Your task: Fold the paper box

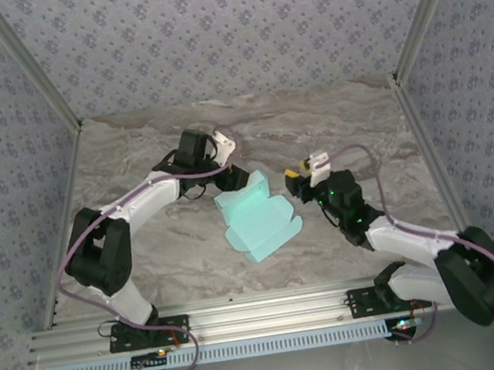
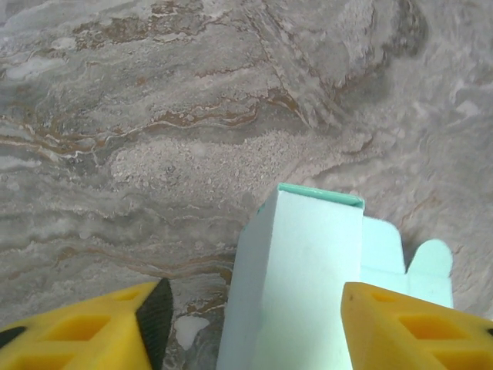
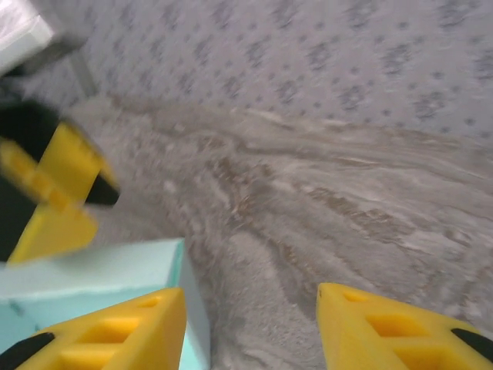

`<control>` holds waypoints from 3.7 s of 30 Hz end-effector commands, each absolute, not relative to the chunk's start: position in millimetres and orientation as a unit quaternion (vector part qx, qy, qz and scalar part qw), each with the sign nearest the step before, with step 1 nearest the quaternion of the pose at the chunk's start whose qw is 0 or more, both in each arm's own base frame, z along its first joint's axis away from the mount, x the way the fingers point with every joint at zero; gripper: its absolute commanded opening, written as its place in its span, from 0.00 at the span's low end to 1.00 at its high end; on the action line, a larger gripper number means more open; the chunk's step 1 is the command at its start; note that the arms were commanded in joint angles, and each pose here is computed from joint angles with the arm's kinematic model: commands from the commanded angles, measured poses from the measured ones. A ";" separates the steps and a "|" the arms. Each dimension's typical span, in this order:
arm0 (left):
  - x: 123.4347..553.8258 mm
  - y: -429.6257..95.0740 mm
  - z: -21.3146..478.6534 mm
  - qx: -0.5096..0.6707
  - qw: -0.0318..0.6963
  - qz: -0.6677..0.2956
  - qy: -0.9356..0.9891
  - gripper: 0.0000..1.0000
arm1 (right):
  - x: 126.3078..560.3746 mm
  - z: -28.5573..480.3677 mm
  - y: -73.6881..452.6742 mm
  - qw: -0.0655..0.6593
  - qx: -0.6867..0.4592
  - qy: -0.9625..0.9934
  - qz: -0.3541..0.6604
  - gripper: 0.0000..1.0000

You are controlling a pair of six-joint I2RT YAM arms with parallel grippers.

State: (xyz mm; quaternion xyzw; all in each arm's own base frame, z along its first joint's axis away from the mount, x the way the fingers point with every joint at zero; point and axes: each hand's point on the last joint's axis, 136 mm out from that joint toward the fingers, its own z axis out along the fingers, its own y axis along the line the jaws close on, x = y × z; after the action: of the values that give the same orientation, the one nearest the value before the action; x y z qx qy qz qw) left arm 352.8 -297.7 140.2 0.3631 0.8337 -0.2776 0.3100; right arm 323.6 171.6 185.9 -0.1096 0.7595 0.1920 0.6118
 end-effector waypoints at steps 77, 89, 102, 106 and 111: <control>287.3 -289.2 106.4 0.631 0.302 -0.198 0.686 0.46 | 293.1 71.5 271.4 0.265 -0.757 0.552 0.229 0.65; 287.5 -292.3 103.5 0.621 0.299 -0.210 0.694 0.45 | 314.4 81.4 284.9 0.301 -0.728 0.567 0.239 0.48; 289.6 -300.3 99.7 0.591 0.295 -0.239 0.711 0.38 | 347.3 80.5 295.2 0.310 -0.629 0.679 0.216 0.40; 288.2 -298.7 96.6 0.590 0.291 -0.239 0.714 0.38 | 354.7 73.9 291.9 0.337 -0.598 0.701 0.191 0.40; 285.2 -296.1 91.1 0.595 0.284 -0.236 0.714 0.39 | 355.4 71.6 290.8 0.352 -0.591 0.702 0.184 0.35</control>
State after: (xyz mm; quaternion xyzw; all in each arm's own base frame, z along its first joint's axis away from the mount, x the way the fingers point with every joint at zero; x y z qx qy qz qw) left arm 310.3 -276.7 95.7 0.5816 0.7337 -0.1774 0.3034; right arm 335.7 284.5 70.8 -0.6159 0.6906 0.2137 0.3132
